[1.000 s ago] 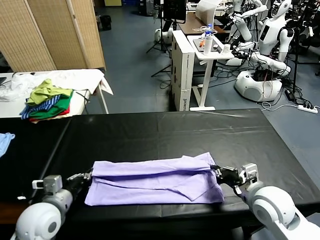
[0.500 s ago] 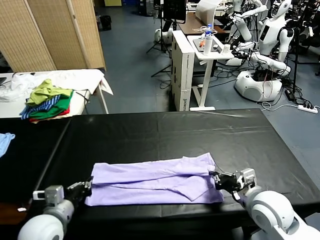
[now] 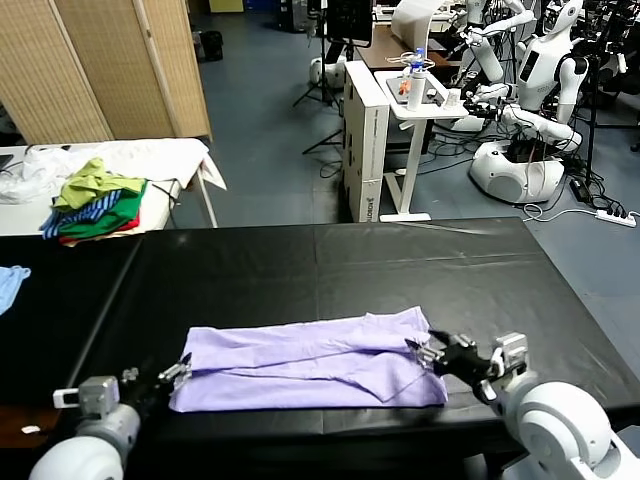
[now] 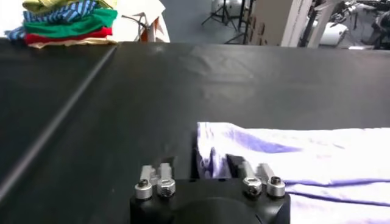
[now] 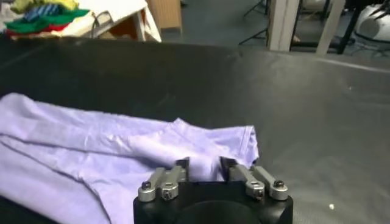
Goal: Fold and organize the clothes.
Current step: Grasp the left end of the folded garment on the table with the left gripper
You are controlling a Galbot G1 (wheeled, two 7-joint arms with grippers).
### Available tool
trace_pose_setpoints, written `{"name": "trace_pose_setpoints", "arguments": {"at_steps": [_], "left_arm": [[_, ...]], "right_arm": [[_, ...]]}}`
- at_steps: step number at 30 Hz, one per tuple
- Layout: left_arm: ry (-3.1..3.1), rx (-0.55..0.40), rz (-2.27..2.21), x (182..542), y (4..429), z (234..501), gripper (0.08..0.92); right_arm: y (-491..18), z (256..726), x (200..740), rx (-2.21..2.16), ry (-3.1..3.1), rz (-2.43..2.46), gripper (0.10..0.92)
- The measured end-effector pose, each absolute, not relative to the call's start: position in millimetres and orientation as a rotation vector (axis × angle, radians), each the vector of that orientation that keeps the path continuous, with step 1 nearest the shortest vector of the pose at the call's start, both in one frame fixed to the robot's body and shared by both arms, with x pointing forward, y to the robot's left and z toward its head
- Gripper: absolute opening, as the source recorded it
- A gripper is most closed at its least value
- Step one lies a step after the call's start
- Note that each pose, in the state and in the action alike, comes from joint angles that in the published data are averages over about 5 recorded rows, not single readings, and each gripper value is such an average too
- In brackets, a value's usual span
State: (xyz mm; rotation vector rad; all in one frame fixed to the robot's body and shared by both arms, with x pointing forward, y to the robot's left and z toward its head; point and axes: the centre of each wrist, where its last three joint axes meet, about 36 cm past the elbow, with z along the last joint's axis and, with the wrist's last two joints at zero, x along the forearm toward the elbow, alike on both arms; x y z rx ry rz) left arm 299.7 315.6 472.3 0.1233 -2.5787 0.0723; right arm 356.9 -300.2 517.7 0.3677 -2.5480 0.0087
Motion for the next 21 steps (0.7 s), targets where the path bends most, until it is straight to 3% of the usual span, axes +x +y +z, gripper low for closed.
{"name": "trace_pose_setpoints", "arguments": {"at_steps": [11, 21], "left_arm": [[-2.617, 0.081, 0.178, 338.1, 316.5, 464.6, 0.907], [-2.550, 0.075, 0.227, 349.3, 320.6, 441.4, 0.907]], "right_arm": [[-279.5, 468.7, 401.4, 0.246, -2.607, -0.043, 0.907], [-259.5, 437.2, 424.0, 0.234, -2.569, -0.080, 0.907]]}}
